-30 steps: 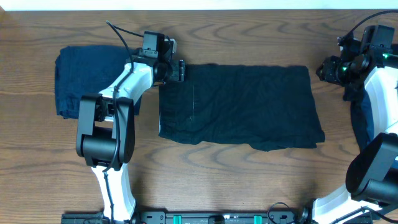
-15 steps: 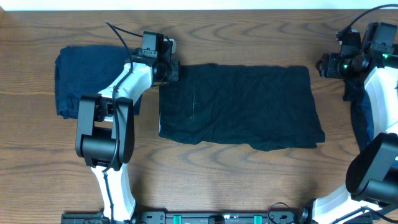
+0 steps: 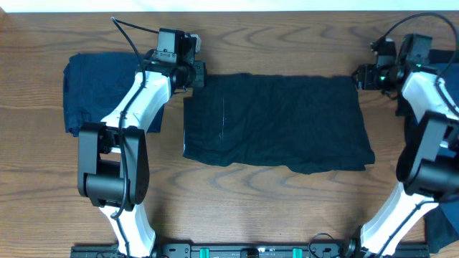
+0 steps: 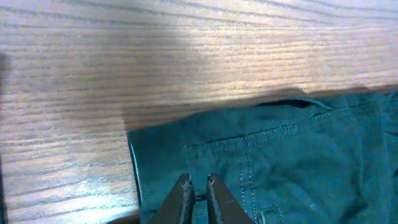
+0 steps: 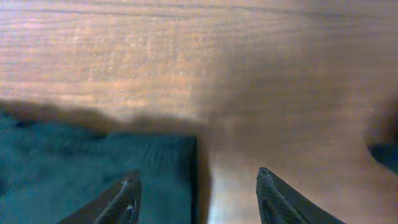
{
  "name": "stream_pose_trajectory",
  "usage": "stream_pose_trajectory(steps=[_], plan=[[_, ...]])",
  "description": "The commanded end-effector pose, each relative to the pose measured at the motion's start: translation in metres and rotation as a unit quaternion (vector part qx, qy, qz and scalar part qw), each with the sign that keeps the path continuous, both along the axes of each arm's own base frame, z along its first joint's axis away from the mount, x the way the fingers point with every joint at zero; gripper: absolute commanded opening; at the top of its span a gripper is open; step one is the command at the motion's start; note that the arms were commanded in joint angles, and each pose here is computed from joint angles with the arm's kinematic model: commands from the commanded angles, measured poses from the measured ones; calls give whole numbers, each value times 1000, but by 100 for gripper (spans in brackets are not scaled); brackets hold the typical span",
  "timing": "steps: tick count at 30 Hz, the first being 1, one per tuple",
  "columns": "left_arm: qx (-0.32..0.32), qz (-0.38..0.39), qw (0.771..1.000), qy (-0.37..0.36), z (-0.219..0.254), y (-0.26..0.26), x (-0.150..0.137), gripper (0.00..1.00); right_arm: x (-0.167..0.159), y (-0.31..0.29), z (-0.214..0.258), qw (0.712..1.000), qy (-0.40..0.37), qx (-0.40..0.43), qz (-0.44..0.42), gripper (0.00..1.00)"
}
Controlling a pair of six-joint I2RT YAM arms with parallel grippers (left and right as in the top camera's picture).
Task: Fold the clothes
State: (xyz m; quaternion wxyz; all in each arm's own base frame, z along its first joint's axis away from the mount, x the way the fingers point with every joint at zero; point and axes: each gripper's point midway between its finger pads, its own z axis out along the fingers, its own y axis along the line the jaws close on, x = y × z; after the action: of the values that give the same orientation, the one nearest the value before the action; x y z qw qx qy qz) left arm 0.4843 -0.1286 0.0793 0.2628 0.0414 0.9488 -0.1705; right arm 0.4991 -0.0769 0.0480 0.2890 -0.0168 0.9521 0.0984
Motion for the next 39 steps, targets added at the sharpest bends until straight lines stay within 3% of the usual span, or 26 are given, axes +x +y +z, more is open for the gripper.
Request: stream_pose_trajectory(steps=[1,11,15,16,17,18,20,25,31,39], plan=[[-1,-3,1000,5,-1,1,-4,11,6,17,-16,999,-10,39,32,56],[-1,-3,1000,5,-1,1,-4,12,6,29,-36,996,-3,75,50,51],[-1,-3,1000,7,-1,1,-5,12,4,31,-35,995,-1,85,53,34],[-1,-3,1000,7,-2,1,-5,13,3,32,-36,995,1,86,53,35],[-1,-3,1000,8,-2,1,-5,12,2,32,-36,995,5,87,53,41],[-1,-3,1000,9,-2,2,-6,13,1,31,-37,995,7,86,52,55],[0,-3,1000,13,-3,2,-7,13,-1,27,-39,996,13,81,45,61],[3,-2,1000,21,-5,3,-10,13,-8,16,-40,993,35,116,-2,61],[3,-2,1000,21,-5,3,-10,13,-12,17,-24,975,29,218,-17,46],[3,-2,1000,21,-5,3,-10,13,-19,1,-25,973,35,227,-36,45]])
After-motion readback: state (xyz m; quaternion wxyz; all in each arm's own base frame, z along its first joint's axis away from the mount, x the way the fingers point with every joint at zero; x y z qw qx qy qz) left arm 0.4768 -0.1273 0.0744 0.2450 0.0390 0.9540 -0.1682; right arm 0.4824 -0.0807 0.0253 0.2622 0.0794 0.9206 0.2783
